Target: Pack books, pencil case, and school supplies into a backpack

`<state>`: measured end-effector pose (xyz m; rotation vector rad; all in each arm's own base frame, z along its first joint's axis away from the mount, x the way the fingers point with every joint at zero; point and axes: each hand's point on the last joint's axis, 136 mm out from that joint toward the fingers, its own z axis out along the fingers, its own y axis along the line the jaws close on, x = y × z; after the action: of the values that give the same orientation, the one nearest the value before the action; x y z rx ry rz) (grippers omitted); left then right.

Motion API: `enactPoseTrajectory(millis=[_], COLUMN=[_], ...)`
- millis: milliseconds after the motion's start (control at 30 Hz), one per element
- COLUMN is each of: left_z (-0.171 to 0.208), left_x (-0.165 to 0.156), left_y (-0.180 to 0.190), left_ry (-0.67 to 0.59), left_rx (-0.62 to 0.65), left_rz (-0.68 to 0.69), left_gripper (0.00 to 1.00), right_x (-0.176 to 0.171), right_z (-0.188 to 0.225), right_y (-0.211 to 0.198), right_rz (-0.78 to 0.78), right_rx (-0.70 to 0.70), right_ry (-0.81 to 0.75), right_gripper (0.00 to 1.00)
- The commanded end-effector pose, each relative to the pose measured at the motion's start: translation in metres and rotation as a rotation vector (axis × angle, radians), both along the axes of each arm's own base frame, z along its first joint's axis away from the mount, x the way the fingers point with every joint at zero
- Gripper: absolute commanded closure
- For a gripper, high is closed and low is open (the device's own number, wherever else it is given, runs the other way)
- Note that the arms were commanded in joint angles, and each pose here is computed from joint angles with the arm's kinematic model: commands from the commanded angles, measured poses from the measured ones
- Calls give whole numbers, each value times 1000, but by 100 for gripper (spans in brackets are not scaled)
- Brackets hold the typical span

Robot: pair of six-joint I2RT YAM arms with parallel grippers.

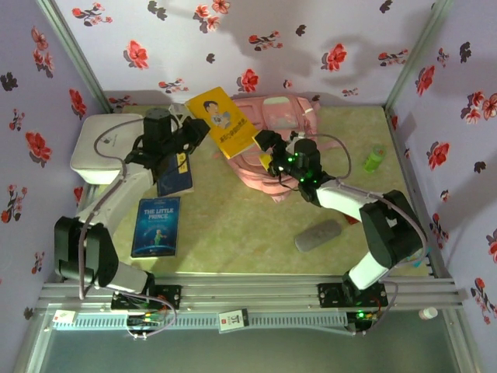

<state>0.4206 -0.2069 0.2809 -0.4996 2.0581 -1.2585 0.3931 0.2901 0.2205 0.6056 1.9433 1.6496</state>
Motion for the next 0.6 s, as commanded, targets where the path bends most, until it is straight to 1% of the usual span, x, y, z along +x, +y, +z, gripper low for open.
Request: enactPoseTrajectory(millis=[0,133,267,467,567], left_z=[62,64,64,61,56], left_x=[12,16,18,16,14], left_y=[-8,-12,-14,-16,-16], left_ry=[-138,-132,-127,-113,-104], left_rx=[-169,-237,-272,-283,-281], left_rz=[-12,-20,-22,-33,-34], left_gripper=[100,100,100,100,100], right_x=[3,9,14,22,26], right_z=[25,7,13,31,41], right_y=[7,18,31,34,36], right_rz=[23,43,70,69,74], right_rx=[177,239,307,336,352], right_ry=[-19,109,137,75,43], right_gripper=[2,3,5,9,15])
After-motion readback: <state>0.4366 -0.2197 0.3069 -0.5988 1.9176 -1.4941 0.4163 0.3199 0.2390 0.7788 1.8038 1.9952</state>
